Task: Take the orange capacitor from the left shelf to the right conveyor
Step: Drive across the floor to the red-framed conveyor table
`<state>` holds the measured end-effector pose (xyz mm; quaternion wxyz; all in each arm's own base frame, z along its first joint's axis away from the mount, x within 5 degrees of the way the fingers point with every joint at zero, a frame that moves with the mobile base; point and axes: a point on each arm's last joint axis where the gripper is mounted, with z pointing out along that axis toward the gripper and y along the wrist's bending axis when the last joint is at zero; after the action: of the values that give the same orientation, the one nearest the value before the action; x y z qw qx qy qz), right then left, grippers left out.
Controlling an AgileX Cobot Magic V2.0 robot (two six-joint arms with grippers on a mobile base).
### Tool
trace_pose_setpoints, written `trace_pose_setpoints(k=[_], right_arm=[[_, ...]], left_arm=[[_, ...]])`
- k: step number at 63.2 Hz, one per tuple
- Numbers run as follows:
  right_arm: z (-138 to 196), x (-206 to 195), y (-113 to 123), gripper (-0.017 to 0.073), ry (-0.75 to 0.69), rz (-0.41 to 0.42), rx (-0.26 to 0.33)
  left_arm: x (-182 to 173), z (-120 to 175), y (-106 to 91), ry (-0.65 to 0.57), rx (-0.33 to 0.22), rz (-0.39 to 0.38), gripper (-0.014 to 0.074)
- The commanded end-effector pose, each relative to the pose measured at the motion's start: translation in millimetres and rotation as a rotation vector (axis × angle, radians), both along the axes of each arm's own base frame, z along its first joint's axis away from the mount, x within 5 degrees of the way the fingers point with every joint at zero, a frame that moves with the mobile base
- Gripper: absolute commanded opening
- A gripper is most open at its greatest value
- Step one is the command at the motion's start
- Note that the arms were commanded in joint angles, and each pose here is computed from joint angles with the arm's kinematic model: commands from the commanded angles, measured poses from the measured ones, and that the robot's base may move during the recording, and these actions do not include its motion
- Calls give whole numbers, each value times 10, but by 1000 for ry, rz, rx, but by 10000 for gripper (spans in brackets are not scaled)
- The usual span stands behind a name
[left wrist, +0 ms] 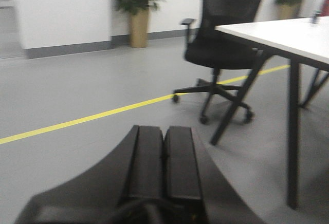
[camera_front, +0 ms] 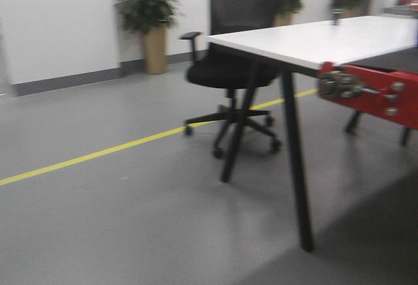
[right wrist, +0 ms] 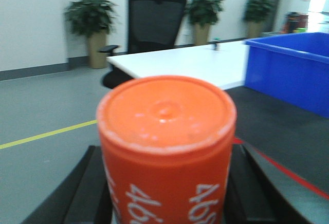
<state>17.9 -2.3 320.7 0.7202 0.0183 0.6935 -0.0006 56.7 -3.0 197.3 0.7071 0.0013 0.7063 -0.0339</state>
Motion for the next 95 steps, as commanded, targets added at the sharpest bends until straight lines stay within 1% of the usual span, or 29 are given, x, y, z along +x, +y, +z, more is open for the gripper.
trace_pose_setpoints(k=[1, 95], right_arm=[[169, -4, -2, 118, -102, -7, -20], [169, -4, -2, 118, -102, -7, -20]], left_arm=[[-14, 99, 3, -104, -9, 0, -127], [-14, 99, 7, -104, -9, 6, -127]])
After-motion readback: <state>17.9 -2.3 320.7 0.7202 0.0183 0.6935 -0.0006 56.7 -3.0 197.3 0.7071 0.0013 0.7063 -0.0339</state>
